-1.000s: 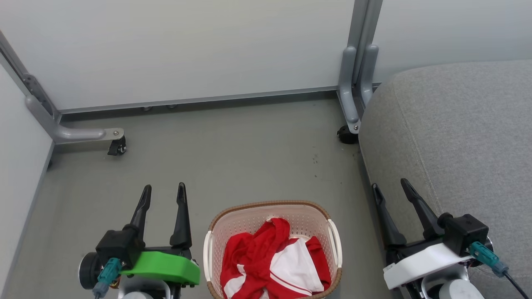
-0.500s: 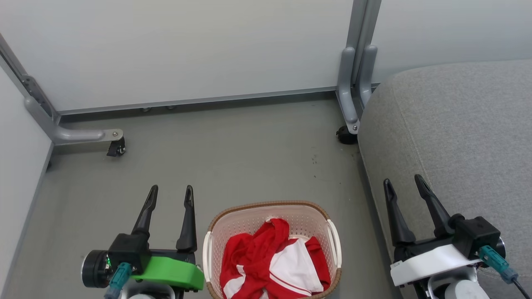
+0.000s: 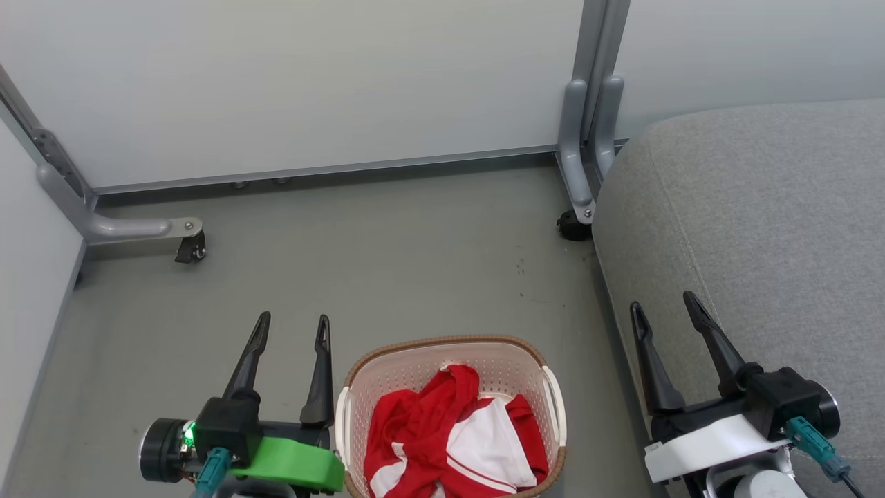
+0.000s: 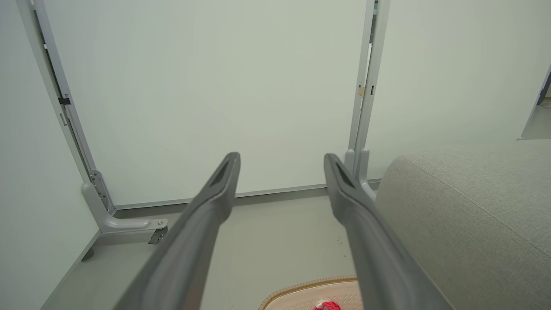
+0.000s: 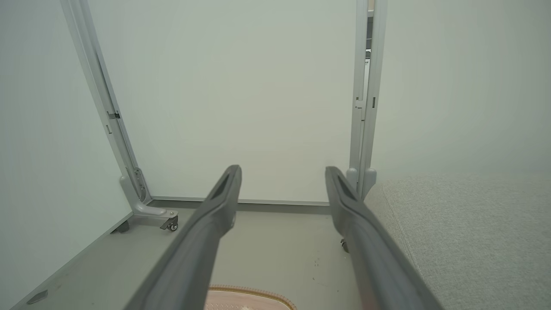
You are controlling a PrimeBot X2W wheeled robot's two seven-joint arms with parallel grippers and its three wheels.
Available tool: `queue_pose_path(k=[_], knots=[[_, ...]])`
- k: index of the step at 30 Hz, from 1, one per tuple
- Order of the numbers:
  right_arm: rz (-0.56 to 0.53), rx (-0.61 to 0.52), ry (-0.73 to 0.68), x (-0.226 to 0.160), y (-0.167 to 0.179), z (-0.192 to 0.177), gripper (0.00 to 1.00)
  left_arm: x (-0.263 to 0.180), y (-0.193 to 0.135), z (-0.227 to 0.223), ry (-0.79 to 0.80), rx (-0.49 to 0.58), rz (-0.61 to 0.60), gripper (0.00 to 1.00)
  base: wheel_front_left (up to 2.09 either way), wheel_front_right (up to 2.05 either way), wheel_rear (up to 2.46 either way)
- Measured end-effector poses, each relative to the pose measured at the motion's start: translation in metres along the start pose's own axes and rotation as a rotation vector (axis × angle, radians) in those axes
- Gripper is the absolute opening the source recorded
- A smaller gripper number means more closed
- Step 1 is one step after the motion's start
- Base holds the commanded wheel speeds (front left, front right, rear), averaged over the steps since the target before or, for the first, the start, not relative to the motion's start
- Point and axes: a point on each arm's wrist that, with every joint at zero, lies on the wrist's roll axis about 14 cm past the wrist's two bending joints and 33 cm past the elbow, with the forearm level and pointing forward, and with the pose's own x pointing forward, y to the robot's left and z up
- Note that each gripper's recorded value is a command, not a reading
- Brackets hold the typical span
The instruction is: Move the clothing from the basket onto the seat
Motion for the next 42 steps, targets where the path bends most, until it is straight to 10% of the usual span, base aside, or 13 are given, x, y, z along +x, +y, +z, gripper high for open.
queue_pose_path(k=[29,42], knots=[[0.033,-0.008,0.063,0.037,-0.006,-0.03,1.0,0.036,-0.013,-0.04,0.092,-0.035,-0.063,1.0,0.0,0.0,0.0],[-0.002,-0.07,0.069,0.092,-0.046,-0.061,1.0,0.076,-0.062,-0.142,0.317,0.042,-0.356,1.0,0.0,0.0,0.0]])
